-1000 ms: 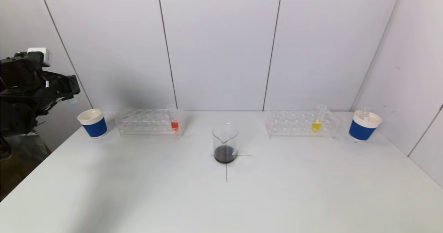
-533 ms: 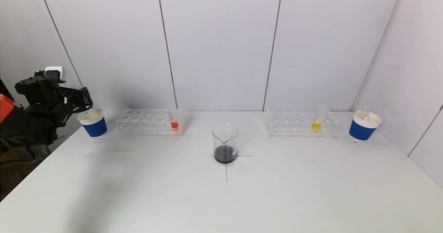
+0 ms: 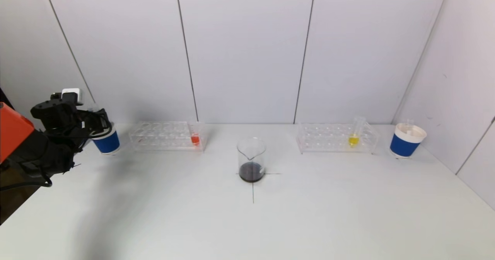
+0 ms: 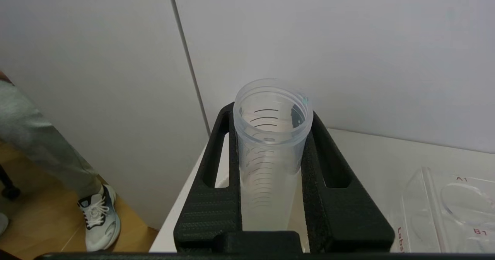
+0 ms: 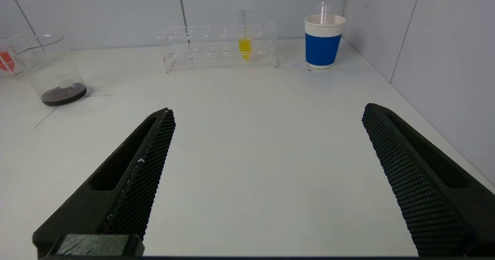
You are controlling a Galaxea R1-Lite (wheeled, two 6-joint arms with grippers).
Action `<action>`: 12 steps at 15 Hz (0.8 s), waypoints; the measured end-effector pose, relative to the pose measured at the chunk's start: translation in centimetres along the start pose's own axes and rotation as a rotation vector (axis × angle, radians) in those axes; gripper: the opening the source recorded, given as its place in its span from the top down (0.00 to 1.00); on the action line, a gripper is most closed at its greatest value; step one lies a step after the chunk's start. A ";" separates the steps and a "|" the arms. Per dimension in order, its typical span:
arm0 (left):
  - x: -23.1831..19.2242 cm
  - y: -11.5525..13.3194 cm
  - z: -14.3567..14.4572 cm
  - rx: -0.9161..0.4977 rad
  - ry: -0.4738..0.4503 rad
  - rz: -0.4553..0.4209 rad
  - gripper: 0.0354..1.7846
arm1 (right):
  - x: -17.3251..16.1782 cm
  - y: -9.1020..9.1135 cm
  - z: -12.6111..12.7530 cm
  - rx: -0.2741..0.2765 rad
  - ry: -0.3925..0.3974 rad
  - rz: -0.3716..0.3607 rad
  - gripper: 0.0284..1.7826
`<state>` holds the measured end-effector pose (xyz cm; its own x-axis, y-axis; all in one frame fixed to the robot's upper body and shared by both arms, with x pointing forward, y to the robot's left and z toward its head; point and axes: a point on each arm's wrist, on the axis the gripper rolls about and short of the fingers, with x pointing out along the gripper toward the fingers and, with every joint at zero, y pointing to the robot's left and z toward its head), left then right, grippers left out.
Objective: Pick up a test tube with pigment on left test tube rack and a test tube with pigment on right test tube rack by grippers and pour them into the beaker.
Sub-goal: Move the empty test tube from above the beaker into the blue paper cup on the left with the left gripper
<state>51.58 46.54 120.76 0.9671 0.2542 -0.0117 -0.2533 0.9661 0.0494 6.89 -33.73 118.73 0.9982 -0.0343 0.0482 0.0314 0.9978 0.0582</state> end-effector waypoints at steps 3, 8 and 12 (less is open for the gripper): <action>-0.2 -0.2 -0.7 -0.001 0.006 -0.002 0.76 | 0.0 0.0 0.0 0.000 0.000 0.000 0.01; -0.3 -0.4 -1.1 0.000 0.007 -0.008 0.76 | 0.0 0.0 0.0 0.000 0.000 0.000 0.01; -0.4 -0.4 -1.2 0.000 0.009 -0.008 0.76 | 0.0 0.0 0.0 0.000 0.000 -0.001 0.01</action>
<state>51.30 46.14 119.59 0.9687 0.2471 -0.0213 -0.2459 0.9681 0.0490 6.89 -33.73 118.72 0.9982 -0.0351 0.0478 0.0323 0.9978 0.0578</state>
